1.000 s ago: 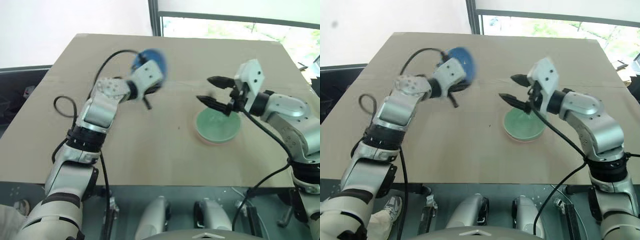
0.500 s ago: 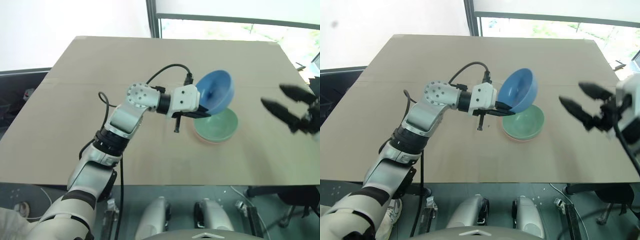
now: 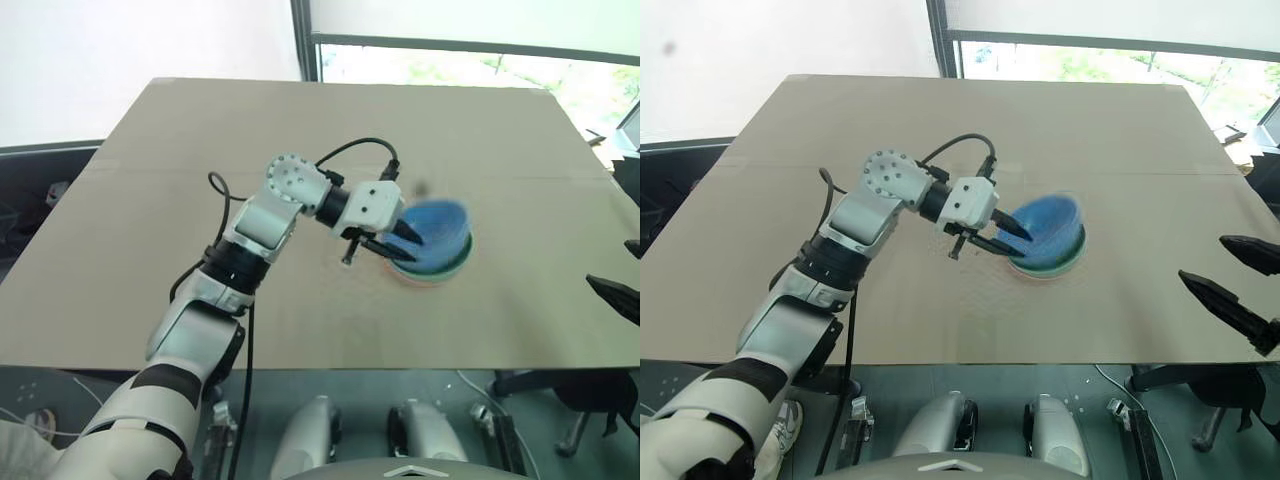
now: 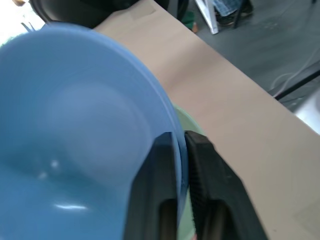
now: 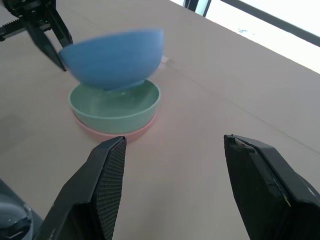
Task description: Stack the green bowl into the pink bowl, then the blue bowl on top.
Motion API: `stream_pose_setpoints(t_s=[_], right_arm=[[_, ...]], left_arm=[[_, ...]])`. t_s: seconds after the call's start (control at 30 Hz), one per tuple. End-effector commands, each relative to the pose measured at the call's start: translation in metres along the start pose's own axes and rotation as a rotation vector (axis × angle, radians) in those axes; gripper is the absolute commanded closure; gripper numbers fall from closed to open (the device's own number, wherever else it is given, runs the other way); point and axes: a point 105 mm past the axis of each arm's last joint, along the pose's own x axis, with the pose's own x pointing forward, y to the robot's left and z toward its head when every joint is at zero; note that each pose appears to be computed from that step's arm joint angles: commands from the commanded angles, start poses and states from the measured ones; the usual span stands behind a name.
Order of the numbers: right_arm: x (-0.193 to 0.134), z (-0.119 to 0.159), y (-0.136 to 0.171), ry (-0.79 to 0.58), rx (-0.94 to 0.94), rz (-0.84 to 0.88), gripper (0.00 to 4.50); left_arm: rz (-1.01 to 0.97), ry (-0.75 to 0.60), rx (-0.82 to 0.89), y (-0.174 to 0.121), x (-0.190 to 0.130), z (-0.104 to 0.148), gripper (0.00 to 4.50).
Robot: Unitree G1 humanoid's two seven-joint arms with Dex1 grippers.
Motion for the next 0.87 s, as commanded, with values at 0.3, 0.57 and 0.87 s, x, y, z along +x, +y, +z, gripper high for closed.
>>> stream_pose_setpoints(t_s=[0.3, 0.57, 0.87], right_arm=[[0.029, 0.004, 0.008, -0.071, -0.050, 0.111, 1.22], [0.051, -0.016, -0.002, 0.005, -0.013, 0.302, 0.00], [0.044, -0.040, -0.036, 0.110, -0.100, 0.312, 0.00]], left_arm=[[0.594, -0.295, -0.267, 0.034, -0.086, 0.019, 2.68], [0.644, -0.206, -0.530, -0.064, -0.138, -0.007, 0.06], [0.739, -0.046, -0.654, -0.125, -0.153, -0.009, 0.06]])
